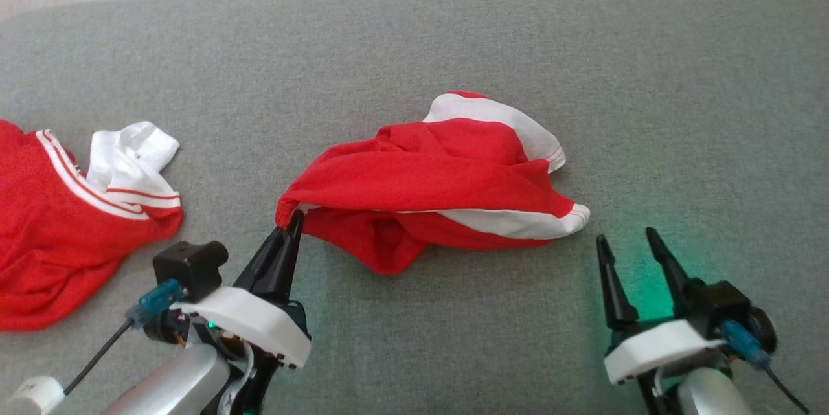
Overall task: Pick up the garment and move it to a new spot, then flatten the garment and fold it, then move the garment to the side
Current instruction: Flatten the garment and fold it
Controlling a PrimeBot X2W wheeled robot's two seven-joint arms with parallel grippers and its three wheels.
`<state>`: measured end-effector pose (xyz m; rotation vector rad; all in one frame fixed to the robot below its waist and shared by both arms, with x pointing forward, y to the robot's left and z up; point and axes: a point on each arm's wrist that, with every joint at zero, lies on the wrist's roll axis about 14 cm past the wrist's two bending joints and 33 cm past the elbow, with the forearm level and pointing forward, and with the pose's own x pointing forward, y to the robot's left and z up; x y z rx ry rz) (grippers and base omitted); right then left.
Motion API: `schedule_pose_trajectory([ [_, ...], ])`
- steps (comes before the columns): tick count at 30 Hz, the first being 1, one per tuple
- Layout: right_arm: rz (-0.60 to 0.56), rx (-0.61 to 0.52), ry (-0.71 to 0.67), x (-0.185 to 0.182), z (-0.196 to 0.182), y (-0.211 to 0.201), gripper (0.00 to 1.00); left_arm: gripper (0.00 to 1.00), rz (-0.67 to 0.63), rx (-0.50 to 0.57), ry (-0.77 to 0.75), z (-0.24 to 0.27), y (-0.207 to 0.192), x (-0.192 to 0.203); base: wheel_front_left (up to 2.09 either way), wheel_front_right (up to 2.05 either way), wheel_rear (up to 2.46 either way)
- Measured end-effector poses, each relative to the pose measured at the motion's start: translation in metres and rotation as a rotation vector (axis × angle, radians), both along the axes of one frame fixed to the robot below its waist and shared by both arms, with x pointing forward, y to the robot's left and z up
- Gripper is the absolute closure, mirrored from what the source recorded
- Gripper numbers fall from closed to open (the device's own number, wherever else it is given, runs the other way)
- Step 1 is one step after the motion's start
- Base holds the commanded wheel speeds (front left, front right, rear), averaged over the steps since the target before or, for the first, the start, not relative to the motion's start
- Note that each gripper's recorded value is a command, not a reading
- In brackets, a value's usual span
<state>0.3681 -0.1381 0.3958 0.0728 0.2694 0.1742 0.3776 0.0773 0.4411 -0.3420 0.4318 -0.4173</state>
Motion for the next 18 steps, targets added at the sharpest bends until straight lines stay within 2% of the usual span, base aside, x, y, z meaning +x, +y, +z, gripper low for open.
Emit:
schedule_pose_trajectory([
  [7,0.022,0.056,0.015,0.03,-0.004,0.015,0.0,1.0,0.003,0.006,0.019,-0.003,0.003,0.0,0.0,0.0,0.0],
  [12,0.097,0.061,0.091,0.025,-0.026,0.039,0.0,1.0,0.012,0.019,0.018,-0.003,0.008,0.003,0.0,0.0,0.0],
  [13,0.109,0.062,0.112,0.022,-0.032,0.043,0.07,1.0,0.015,0.022,0.013,-0.002,0.01,0.004,0.0,0.0,0.0],
  [14,0.119,0.061,0.118,0.021,-0.034,0.046,0.36,1.0,0.019,0.023,0.011,-0.001,0.011,0.004,0.0,0.0,0.0],
  [15,0.121,0.06,0.117,0.022,-0.034,0.046,0.56,1.0,0.02,0.023,0.011,-0.001,0.011,0.004,0.0,0.0,0.0],
  [16,0.122,0.066,0.113,0.026,-0.032,0.047,1.0,1.0,0.022,0.024,0.011,-0.001,0.012,0.003,0.0,0.0,0.0],
  [18,0.128,0.069,0.113,0.027,-0.032,0.05,1.0,1.0,0.022,0.024,0.011,-0.001,0.012,0.003,0.0,0.0,0.0],
])
